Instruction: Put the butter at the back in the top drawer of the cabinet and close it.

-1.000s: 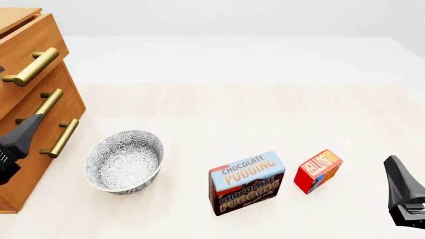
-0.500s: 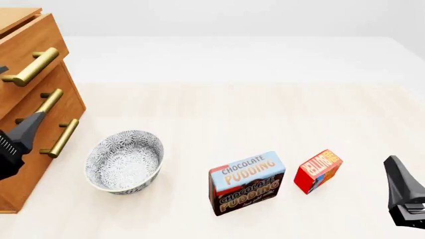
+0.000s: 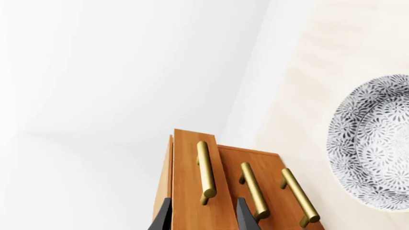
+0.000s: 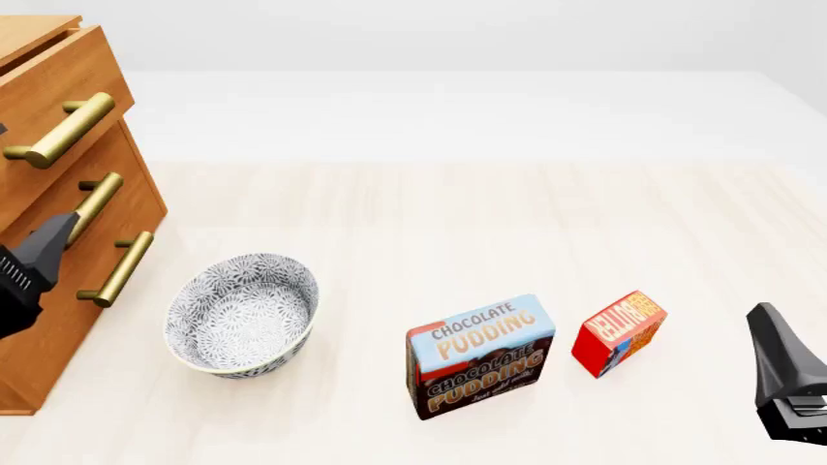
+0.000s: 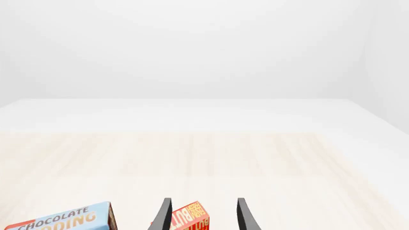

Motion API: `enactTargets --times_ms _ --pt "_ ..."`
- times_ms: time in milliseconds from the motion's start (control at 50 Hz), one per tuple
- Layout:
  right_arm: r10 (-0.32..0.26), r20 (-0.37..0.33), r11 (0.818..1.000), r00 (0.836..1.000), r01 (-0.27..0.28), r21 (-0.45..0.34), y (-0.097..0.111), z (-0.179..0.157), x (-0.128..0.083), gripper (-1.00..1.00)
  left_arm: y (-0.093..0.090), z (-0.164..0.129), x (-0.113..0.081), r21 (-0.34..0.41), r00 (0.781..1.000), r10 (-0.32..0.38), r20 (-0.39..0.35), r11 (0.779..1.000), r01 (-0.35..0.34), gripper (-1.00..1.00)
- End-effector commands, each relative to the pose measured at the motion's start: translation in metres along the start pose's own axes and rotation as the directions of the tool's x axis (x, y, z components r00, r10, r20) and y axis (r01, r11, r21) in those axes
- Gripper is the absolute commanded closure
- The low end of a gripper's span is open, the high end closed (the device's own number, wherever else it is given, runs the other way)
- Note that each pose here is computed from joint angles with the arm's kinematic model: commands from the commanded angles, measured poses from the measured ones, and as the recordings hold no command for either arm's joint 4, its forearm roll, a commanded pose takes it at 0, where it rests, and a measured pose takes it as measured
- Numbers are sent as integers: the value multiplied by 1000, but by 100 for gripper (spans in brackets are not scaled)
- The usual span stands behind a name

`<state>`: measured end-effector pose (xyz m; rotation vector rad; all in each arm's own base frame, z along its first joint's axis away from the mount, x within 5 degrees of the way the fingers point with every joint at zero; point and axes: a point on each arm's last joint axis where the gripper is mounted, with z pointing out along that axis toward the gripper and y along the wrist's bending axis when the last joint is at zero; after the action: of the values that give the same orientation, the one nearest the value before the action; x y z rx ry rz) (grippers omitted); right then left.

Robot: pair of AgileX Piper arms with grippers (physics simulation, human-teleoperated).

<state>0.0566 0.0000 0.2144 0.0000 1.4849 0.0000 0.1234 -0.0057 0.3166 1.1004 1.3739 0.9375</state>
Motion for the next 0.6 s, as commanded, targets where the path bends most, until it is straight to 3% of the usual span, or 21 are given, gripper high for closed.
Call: enactTargets --times_ms 20,600 --pt "0 0 1000 1000 0 0 0 0 0 -100 0 2 2 0 1000 0 -14 1000 0 -100" --pt "0 0 1000 1000 0 0 0 0 0 -100 -2 14 9 5 998 -8 -60 1000 8 -100"
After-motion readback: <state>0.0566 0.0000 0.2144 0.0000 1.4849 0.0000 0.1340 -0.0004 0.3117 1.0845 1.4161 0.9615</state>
